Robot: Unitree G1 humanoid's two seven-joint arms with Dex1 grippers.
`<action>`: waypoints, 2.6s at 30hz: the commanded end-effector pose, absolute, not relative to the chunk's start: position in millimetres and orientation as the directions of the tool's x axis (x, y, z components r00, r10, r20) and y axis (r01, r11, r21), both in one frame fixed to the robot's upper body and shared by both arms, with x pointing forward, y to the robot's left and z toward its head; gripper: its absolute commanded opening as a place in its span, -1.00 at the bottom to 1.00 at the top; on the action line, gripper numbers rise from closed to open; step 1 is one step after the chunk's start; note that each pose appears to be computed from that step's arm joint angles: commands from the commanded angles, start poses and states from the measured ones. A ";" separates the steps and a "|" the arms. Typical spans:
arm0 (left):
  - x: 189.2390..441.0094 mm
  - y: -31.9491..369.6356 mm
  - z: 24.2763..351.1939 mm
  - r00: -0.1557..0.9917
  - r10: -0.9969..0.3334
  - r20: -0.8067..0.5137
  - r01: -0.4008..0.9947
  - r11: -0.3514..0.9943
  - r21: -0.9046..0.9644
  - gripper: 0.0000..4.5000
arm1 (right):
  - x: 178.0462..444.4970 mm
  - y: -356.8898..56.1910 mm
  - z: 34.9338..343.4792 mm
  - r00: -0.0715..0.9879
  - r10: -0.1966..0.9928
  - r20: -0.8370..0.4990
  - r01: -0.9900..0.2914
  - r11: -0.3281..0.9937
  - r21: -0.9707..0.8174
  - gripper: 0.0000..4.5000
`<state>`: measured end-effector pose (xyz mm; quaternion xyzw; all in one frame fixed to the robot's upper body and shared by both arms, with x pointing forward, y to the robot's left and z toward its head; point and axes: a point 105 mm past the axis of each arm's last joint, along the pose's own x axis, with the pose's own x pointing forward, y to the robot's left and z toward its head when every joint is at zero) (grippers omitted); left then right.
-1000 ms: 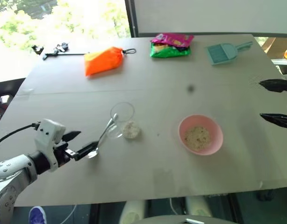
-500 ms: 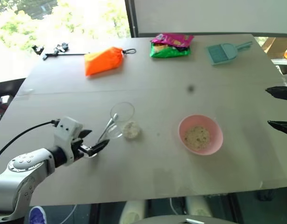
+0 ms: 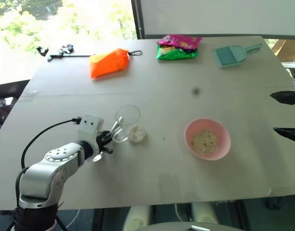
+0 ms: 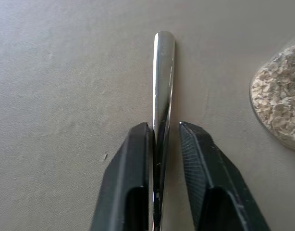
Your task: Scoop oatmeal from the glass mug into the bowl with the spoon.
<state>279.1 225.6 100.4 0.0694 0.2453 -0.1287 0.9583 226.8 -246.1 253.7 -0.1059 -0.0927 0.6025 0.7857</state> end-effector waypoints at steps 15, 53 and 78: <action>306.6 275.0 193.9 0.996 -0.029 -0.081 0.044 0.981 0.191 -0.98 | 271.4 -226.7 280.9 0.519 0.850 0.089 -0.771 0.510 -0.381 1.00; 303.0 111.7 332.1 0.587 -0.753 0.297 0.420 0.597 0.684 -0.98 | 323.4 -26.0 370.0 0.358 0.888 0.288 -0.916 0.273 0.294 1.00; 303.2 92.8 324.1 0.539 -0.790 0.292 0.457 0.565 0.687 -1.00 | 315.4 -32.0 355.7 0.338 0.920 0.199 -0.919 0.276 0.283 -0.99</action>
